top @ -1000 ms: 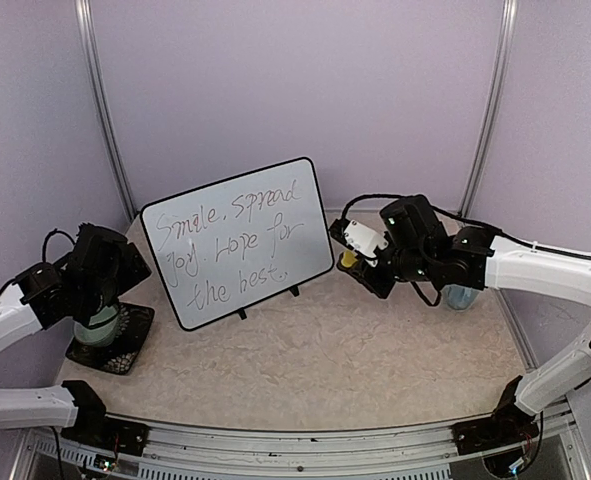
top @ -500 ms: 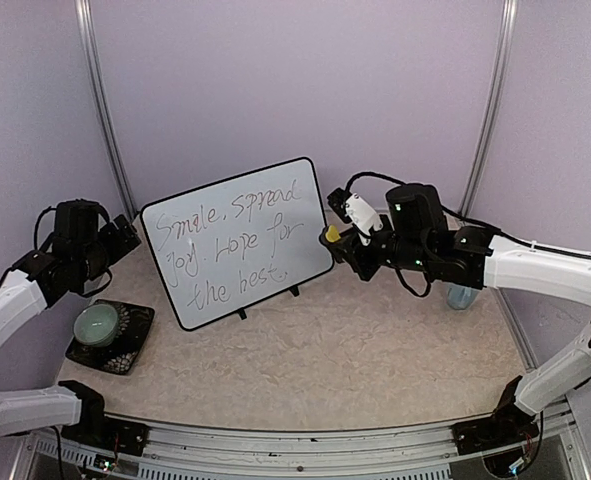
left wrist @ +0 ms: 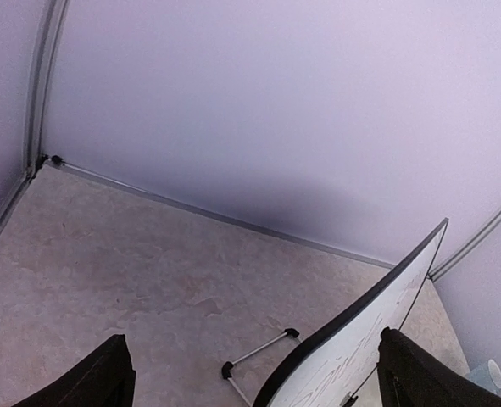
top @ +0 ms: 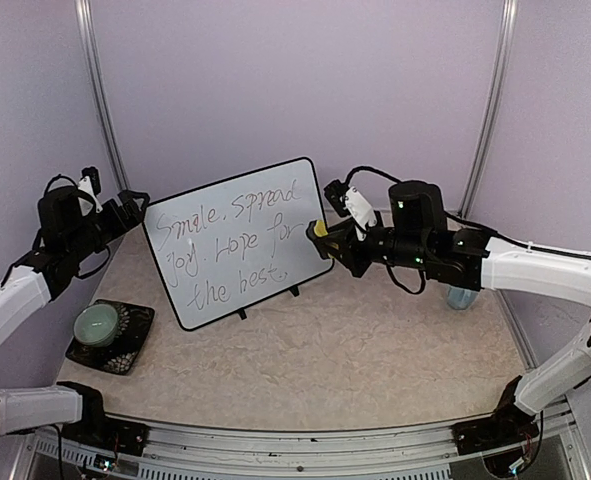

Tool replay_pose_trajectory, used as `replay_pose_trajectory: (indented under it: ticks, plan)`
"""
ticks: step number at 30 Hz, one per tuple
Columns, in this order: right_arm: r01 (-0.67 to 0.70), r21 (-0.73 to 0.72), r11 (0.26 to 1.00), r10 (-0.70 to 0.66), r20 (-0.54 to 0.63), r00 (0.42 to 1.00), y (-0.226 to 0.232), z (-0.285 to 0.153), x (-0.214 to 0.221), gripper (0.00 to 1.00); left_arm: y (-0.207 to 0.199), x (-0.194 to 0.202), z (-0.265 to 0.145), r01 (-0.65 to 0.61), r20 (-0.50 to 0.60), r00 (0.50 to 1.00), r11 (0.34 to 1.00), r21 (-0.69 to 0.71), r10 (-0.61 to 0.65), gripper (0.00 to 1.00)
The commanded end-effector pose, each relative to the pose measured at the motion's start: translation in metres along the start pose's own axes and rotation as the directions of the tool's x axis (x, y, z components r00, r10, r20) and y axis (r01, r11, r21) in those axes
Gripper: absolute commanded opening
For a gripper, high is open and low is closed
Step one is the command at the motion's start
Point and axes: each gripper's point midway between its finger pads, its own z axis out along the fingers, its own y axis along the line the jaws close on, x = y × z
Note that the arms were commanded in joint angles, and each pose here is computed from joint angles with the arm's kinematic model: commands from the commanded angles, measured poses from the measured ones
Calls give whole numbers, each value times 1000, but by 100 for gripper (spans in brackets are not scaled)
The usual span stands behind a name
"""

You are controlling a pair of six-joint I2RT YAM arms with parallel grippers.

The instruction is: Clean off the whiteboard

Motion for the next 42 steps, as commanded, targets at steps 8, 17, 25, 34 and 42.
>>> replay_pose_trajectory:
  ticks: [8, 17, 25, 34, 42]
  plan:
    - [39, -152, 988, -27, 77, 997, 29, -8, -20, 11, -29, -4, 19, -89, -67, 992, 971, 223, 107, 87]
    - [70, -219, 973, -57, 66, 996, 42, -5, -5, 11, -32, 14, 25, -75, -102, 989, 954, 289, 109, 59]
    - [67, -279, 958, -55, 51, 997, 52, 7, 1, 12, -30, 17, 18, -53, -81, 994, 957, 286, 79, 36]
    - [62, -320, 945, -46, 58, 997, 58, 22, -4, 12, -41, 21, 7, 6, -86, 996, 943, 333, 24, 19]
    - [54, -349, 936, -37, 55, 998, 63, 28, -4, 12, -67, 40, -14, 26, -53, 999, 944, 328, -9, 17]
